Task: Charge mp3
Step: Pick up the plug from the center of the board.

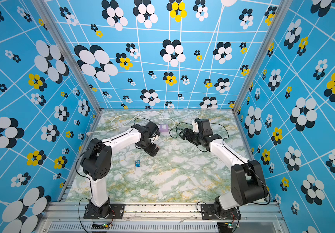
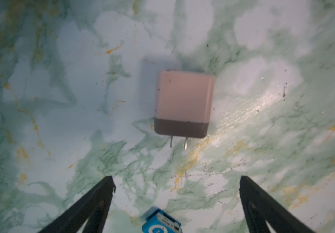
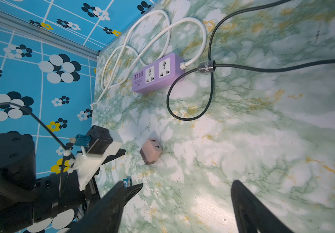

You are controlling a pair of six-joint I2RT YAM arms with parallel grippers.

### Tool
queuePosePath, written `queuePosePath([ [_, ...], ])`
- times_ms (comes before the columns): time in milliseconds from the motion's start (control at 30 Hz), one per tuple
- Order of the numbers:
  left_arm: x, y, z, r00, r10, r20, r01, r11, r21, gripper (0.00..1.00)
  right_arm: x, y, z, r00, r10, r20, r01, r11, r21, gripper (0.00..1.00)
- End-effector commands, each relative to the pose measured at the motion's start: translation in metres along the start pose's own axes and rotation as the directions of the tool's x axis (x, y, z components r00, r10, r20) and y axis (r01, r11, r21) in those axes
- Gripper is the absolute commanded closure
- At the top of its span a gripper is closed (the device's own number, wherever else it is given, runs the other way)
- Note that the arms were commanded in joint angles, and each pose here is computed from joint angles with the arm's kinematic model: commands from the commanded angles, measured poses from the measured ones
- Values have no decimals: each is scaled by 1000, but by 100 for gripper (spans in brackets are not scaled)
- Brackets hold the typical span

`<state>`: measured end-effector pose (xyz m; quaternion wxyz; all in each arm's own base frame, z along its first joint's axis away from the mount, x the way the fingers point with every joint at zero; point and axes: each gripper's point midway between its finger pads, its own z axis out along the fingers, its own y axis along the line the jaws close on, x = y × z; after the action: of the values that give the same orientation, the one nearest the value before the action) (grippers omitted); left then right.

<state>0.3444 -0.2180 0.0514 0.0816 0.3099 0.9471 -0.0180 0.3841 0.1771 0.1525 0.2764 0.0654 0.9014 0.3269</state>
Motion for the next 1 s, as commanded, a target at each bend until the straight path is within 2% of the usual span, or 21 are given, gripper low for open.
queuePosePath([
  [0, -19, 0, 14, 999, 22, 38, -21, 1000, -23, 1, -4, 7, 1, 1000, 10, -1, -10, 1000, -20, 16],
  [233, -43, -3, 30, 992, -28, 120, 29, 1000, -1, 17, 0, 5, -2, 1000, 15, -5, -15, 1000, -13, 16],
  [433, -45, -7, 40, 988, -57, 145, 56, 998, 6, 36, 2, 4, -2, 1000, 11, -16, -11, 1000, -8, 16],
  [533, -44, -14, 40, 987, -59, 151, 54, 998, 40, 39, 2, 4, -2, 1000, 11, -21, -11, 1000, -6, 16],
  [767, -23, -17, 43, 993, -38, 115, 33, 998, 52, 38, -1, 4, -1, 1000, 14, -27, -13, 1000, 8, 16],
  [967, -28, -19, 40, 988, -47, 148, 37, 997, 68, 52, -5, -1, 4, 996, 79, -33, -78, 996, 33, 17],
])
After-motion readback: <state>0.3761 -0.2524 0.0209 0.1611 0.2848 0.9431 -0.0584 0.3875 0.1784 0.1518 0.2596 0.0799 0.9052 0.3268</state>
